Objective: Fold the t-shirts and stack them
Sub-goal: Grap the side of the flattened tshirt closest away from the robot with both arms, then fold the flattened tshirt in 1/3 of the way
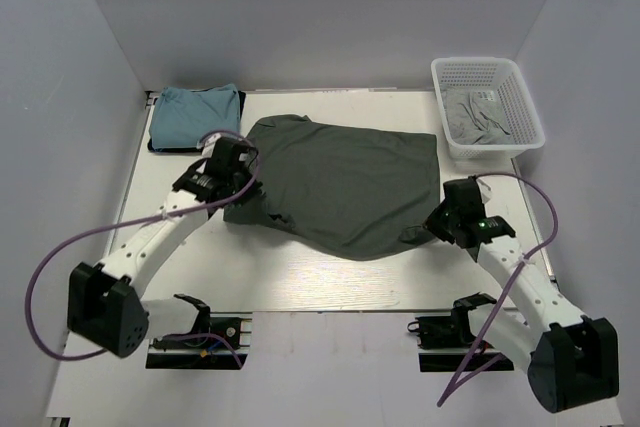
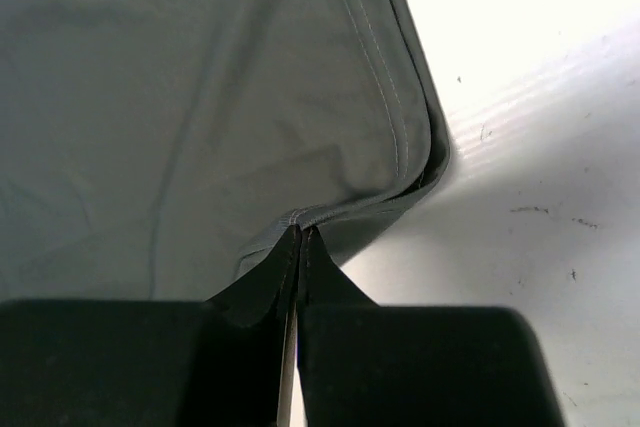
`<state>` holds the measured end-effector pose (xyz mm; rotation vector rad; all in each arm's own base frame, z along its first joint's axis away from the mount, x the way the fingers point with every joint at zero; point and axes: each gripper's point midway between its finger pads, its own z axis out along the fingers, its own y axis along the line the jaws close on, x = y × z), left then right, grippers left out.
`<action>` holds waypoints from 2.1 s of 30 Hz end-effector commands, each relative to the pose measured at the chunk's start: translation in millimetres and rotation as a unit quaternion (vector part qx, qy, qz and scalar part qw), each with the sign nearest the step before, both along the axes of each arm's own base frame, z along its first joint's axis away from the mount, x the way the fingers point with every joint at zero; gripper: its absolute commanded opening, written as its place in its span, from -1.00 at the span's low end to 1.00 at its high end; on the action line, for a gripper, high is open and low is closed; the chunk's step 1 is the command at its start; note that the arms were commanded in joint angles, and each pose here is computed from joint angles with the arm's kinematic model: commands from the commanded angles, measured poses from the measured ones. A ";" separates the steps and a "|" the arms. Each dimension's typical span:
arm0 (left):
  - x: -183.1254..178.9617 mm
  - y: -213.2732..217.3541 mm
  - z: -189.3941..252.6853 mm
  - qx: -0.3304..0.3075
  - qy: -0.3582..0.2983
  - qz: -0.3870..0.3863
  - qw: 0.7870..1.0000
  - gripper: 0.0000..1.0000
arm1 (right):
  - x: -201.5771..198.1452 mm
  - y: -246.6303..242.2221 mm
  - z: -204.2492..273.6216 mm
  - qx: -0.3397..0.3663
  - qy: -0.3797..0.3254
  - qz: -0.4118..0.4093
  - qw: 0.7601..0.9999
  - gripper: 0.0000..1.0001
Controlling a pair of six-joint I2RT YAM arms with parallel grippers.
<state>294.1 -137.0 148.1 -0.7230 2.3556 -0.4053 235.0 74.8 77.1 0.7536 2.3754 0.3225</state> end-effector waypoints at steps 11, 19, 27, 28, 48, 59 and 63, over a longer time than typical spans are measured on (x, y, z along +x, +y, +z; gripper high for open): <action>107.7 12.6 25.2 0.107 -0.054 0.055 0.991 -1.00 | 94.3 -24.2 61.4 -0.075 -0.089 -0.078 0.990 -1.00; 170.0 3.4 1.7 0.171 -0.060 0.001 0.983 -1.00 | 140.8 -29.3 53.1 -0.098 -0.065 -0.085 0.989 -1.00; 228.8 34.0 -26.8 0.248 -0.040 0.027 0.967 -0.61 | 181.5 -47.8 36.0 -0.122 -0.024 -0.117 0.985 -0.95; 239.5 29.9 -21.2 0.254 -0.056 0.008 0.965 -0.36 | 182.2 -51.0 23.5 -0.134 -0.005 -0.120 0.984 -0.65; 153.1 -20.7 0.3 0.124 -0.084 -0.192 0.970 1.00 | 148.0 21.2 51.3 -0.029 -0.089 0.081 0.992 0.81; 87.8 -25.0 -88.5 0.076 0.026 -0.239 0.968 1.00 | 127.4 39.1 -5.8 0.006 -0.038 0.114 0.993 0.81; 98.0 -12.3 -110.4 0.093 0.056 -0.215 0.971 1.00 | 123.0 37.2 -21.3 0.003 -0.012 0.113 0.994 0.81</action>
